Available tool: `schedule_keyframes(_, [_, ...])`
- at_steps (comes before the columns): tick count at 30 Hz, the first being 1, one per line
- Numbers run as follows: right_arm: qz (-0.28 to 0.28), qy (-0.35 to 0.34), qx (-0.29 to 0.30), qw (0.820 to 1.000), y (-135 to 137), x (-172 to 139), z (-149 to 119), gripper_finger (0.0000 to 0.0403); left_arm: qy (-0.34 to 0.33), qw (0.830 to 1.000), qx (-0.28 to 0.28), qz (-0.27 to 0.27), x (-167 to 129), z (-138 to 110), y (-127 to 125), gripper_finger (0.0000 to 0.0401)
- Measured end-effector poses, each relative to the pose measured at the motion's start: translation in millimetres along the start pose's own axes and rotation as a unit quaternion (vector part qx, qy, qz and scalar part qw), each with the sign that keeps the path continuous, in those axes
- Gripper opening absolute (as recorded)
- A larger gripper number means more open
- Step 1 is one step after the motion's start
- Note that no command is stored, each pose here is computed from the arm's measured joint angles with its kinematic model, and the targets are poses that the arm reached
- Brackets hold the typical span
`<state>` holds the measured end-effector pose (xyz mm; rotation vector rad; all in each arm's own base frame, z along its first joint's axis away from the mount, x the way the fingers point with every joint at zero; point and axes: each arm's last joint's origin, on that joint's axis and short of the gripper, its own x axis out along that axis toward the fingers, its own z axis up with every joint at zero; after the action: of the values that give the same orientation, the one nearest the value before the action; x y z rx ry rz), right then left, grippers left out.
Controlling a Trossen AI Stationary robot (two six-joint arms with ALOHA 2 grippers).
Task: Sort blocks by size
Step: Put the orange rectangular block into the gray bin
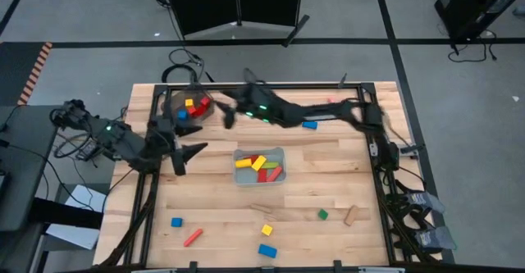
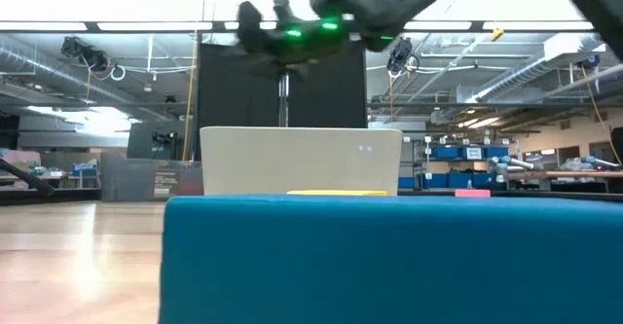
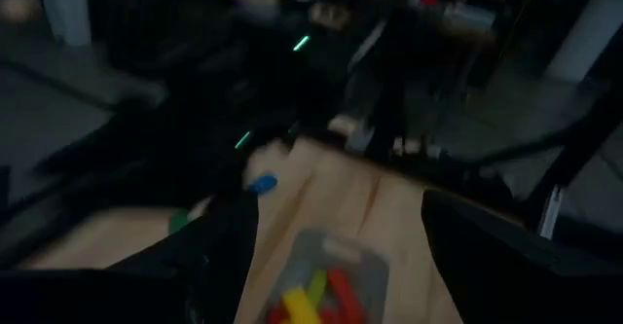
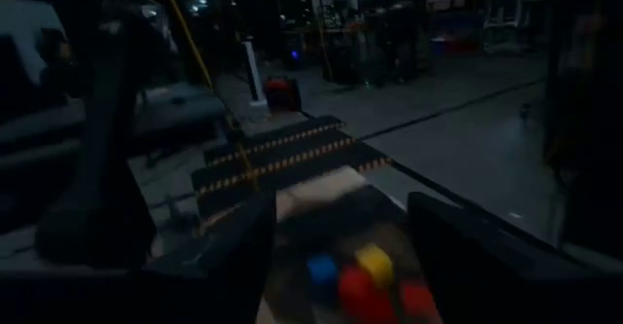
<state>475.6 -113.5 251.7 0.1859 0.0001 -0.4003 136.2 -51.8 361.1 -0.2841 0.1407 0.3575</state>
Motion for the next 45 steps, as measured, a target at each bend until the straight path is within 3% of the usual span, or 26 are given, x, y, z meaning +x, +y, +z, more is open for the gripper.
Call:
schedule_keyframes(6, [-0.015, 0.000, -0.021, 1.000, 4, -104, -4, 0.0225, 0.121, 0.992, 0.013, 0.035, 14, -33, -4, 0.0295])
schedule_keyframes(10, [-0.011, 0.011, -0.052, 0.999, 11, -164, -6, 0.0230, 0.233, 0.972, 0.011, 0.024, 29, -58, -16, 0.0295])
schedule_keyframes(13, [0.004, -0.003, -0.062, 0.998, 19, -202, -2, 0.0237, 0.327, 0.945, -0.001, 0.001, 41, -79, -29, 0.0295])
schedule_keyframes(19, [0.025, 0.005, -0.077, 0.997, 32, -253, -5, 0.0253, 0.505, 0.863, -0.018, -0.016, 52, -129, -56, 0.0295])
schedule_keyframes(22, [0.034, 0.009, -0.084, 0.996, 39, -266, -6, 0.0260, 0.551, 0.834, -0.027, -0.005, 51, -145, -67, 0.0295])
schedule_keyframes(29, [0.024, 0.024, -0.102, 0.994, 47, -272, -14, 0.0269, 0.564, 0.824, -0.051, 0.006, 50, -157, -98, 0.0295])
schedule_keyframes(33, [0.024, 0.025, -0.102, 0.994, 49, -271, -16, 0.0270, 0.586, 0.809, -0.042, 0.018, 51, -173, -112, 0.0295])
schedule_keyframes(37, [0.024, 0.026, -0.102, 0.994, 49, -271, -16, 0.0271, 0.613, 0.789, -0.039, 0.034, 51, -191, -122, 0.0295])
schedule_keyframes(45, [0.025, 0.022, -0.100, 0.994, 49, -271, -15, 0.0271, 0.625, 0.778, -0.036, 0.056, 50, -217, -132, 0.0295])
